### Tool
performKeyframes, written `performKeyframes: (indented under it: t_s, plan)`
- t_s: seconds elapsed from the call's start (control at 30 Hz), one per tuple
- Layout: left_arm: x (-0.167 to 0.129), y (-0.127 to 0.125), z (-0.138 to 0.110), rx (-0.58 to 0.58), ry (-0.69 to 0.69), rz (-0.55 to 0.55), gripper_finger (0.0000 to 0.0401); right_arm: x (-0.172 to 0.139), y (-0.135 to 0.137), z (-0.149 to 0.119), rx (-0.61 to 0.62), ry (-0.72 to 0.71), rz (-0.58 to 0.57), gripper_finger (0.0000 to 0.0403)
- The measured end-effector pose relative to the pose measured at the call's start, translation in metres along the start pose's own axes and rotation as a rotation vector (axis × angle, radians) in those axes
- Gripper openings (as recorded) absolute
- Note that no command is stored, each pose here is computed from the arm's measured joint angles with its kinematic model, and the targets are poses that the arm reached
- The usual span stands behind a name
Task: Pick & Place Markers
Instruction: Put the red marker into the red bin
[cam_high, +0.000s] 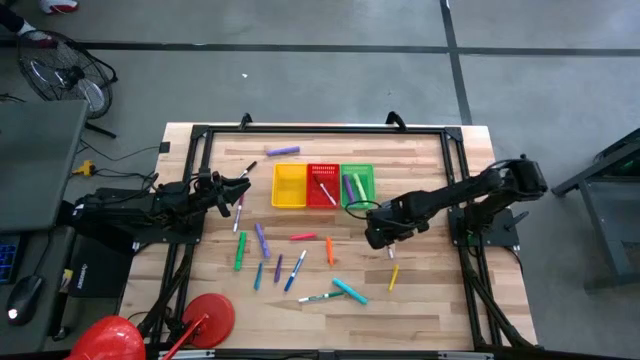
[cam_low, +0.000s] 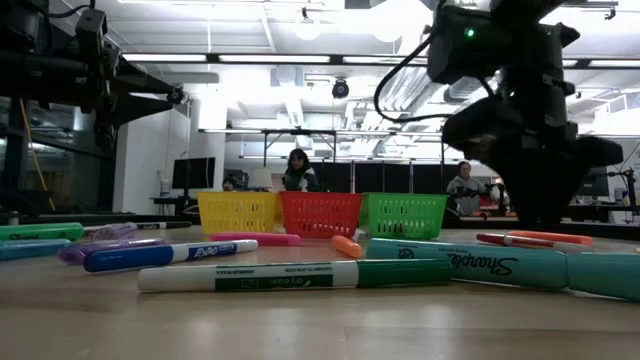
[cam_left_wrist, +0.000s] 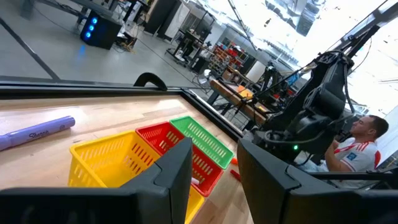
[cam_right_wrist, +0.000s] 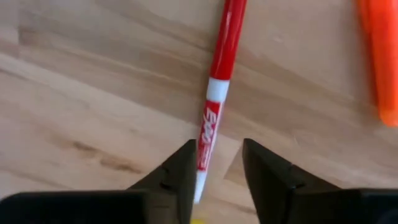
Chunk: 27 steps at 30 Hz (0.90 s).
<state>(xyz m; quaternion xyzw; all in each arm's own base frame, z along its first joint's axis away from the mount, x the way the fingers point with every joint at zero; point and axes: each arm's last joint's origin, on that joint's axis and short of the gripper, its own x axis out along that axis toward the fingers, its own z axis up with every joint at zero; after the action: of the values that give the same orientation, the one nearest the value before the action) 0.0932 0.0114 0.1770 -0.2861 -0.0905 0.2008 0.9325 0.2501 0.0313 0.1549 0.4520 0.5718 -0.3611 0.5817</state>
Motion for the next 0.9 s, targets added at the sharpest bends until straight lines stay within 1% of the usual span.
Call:
performKeyframes:
  t_s: [0.17,0.27,0.33,0.57,0.77,0.9]
  plan:
    - [0.0,0.0,0.0,0.0,0.0,0.0,0.0127,0.004,0.004,0.003,-0.004,-0.052,-0.021,0.0182]
    - [0.0,0.0,0.0,0.0,0.0,0.0,0.0127,0.01,0.006,0.004,-0.03,-0.054,-0.037,0.0203]
    - [0.0,0.0,0.0,0.0,0.0,0.0,0.0127,0.017,0.007,0.005,-0.044,-0.05,-0.049,0.0208]
    - [0.0,0.0,0.0,0.0,0.0,0.0,0.0127,0.033,0.012,0.008,-0.029,-0.05,-0.093,0.02]
    - [0.0,0.0,0.0,0.0,0.0,0.0,0.0127,0.035,0.012,0.008,-0.022,-0.081,-0.104,0.0188]
    - [0.0,0.0,0.0,0.0,0.0,0.0,0.0127,0.035,0.012,0.009,-0.021,-0.082,-0.1,0.0169]
